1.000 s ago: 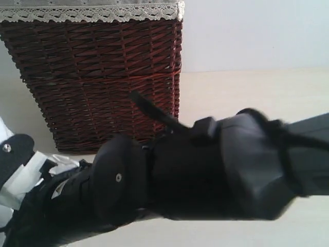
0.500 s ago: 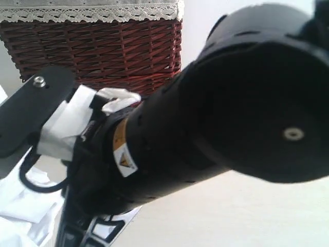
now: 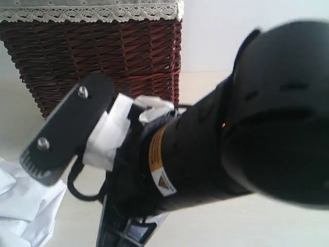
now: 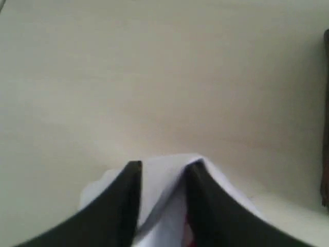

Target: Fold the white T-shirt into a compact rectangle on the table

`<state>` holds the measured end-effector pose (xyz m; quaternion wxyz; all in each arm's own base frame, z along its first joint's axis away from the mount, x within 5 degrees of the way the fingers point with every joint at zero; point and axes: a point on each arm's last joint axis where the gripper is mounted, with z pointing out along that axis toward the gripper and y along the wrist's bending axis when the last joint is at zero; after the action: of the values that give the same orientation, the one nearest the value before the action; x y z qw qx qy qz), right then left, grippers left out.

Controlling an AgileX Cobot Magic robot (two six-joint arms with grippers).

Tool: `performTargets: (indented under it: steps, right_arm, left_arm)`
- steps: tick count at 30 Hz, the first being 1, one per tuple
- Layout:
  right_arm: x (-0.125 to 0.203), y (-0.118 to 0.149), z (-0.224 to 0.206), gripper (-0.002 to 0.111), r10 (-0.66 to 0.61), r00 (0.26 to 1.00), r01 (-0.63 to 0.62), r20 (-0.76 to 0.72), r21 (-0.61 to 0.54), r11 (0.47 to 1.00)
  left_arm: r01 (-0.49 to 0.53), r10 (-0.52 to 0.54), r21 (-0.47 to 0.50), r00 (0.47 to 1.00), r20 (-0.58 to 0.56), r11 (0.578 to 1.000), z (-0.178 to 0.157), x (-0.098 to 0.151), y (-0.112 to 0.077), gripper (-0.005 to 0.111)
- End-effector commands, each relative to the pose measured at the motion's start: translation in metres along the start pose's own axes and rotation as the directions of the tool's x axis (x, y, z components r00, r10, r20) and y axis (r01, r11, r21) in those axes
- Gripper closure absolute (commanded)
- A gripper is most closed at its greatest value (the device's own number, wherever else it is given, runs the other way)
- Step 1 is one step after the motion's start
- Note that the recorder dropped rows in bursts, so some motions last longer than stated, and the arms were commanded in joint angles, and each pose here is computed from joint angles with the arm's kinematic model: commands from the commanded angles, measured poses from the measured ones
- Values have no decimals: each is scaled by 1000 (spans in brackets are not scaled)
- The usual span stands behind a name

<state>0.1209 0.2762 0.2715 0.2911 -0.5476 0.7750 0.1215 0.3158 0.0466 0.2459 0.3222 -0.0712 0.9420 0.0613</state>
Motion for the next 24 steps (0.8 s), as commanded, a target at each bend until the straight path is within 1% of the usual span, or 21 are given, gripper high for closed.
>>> performTargets:
  steps: [1,2,3,4,6,8,9,11,13,14,16,19,20,21,22,24]
  right_arm:
    - [5,15,44,64,12,999,-7,52,-105,994]
    - [2,19,52,60,23,997,-14,69,-133,991]
    - [-1,30,73,59,19,999,-11,41,-195,981]
    - [-3,38,90,59,-20,1000,23,18,-237,971]
    - [-8,54,118,59,-90,996,82,-16,-283,956]
    - [-14,66,144,59,-121,992,107,-30,-296,949]
    - [-21,68,150,59,-120,993,111,-14,-292,950]
    - [-34,60,167,59,-48,999,44,-8,-271,961]
    - [-40,59,178,60,-13,1000,7,-20,-273,962]
    - [-41,60,183,63,-10,1000,2,-26,-275,962]
    - [-40,62,189,74,-22,999,6,-50,-285,959]
    - [-35,63,193,103,-83,993,54,-89,-287,956]
    - [-33,59,193,108,-110,988,76,-108,-277,958]
    - [-31,57,191,108,-114,985,75,-133,-271,960]
    - [-29,54,190,108,-144,976,99,-162,-257,961]
    - [-27,46,180,108,-179,956,132,-231,-207,969]
  left_arm:
    - [53,-53,4,995,79,999,1,-16,10,41]
    - [65,-64,-1,994,88,998,-2,-20,13,41]
    - [84,-82,-12,990,117,996,-13,-29,19,41]
    - [108,-103,-23,982,158,994,-26,-39,26,41]
    - [130,-120,-28,968,220,991,-49,-51,32,41]
    - [133,-122,-26,960,251,991,-61,-53,33,44]
    - [133,-123,-27,960,251,991,-62,-53,33,45]
    - [135,-125,-28,964,234,991,-60,-50,33,45]
    - [145,-136,-20,964,227,989,-60,-50,32,45]
    - [144,-137,-18,965,225,989,-59,-50,32,45]
    - [148,-140,-15,964,227,989,-59,-50,31,45]
    - [151,-145,-13,964,224,988,-59,-50,31,45]
    - [157,-151,-8,963,224,988,-59,-50,31,45]
    - [163,-159,-2,962,223,987,-59,-50,31,45]
    - [164,-160,0,962,221,986,-59,-49,30,45]
    - [164,-160,-1,963,218,986,-59,-49,30,45]
